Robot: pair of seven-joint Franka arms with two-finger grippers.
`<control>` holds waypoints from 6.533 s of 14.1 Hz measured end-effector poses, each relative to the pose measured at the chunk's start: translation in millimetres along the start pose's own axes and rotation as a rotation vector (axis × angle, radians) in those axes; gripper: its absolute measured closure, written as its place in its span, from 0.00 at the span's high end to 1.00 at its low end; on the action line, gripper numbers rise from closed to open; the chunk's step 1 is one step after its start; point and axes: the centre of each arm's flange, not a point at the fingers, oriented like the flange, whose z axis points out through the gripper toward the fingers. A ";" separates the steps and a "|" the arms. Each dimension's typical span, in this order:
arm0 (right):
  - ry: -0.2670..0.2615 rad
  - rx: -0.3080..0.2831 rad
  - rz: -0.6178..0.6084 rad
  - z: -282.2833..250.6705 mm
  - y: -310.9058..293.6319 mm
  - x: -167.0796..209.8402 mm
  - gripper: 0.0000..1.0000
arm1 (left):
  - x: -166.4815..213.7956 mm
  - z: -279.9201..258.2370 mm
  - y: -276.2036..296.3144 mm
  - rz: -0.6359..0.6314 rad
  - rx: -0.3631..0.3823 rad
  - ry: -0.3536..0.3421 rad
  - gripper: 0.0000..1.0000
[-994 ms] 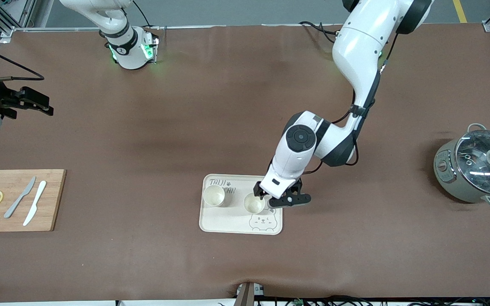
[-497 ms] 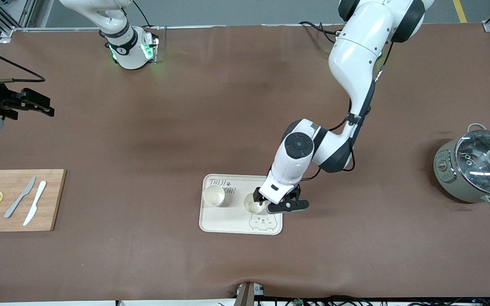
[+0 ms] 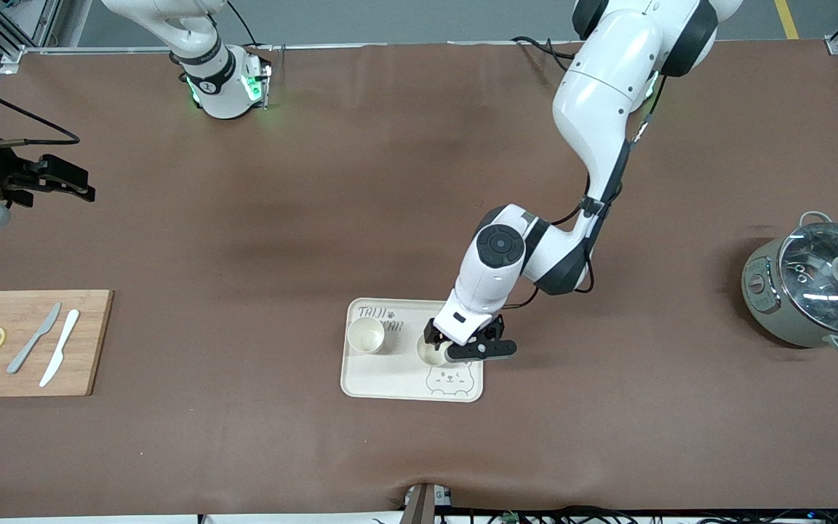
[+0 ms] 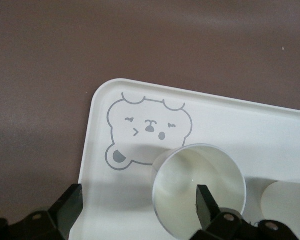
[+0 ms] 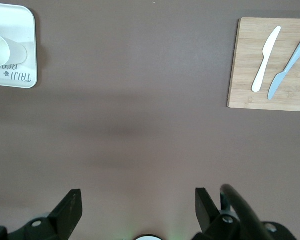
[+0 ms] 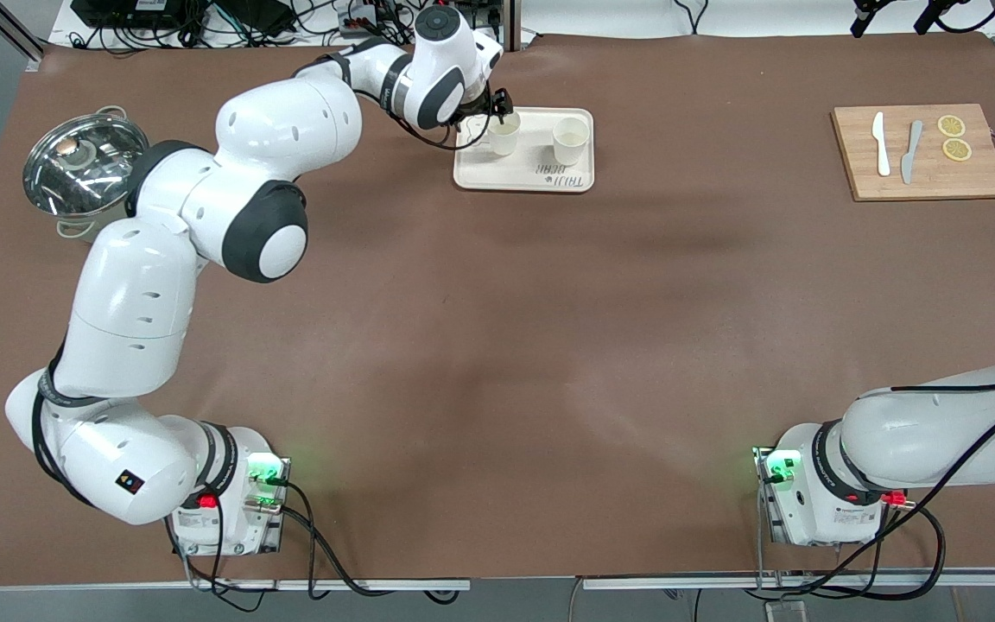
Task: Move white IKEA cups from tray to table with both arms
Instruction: 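Lower the left gripper and close it on the cup rim, then lift the cup with the left gripper while the right gripper reaches out, then set the cup down beside the pot while the right gripper approaches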
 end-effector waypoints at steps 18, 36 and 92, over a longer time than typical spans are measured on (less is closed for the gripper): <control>-0.002 0.000 0.000 0.6 0.1 0.3 1.00 | -5.9 18.1 -1.1 0.033 0.023 0.011 0.42; -0.053 0.003 0.002 28.8 2.7 17.8 1.00 | 12.2 -53.7 8.7 0.010 0.074 -0.031 0.04; 0.010 0.113 0.339 248.9 -236.5 135.5 1.00 | 36.8 -63.1 -393.7 0.153 0.065 0.022 0.04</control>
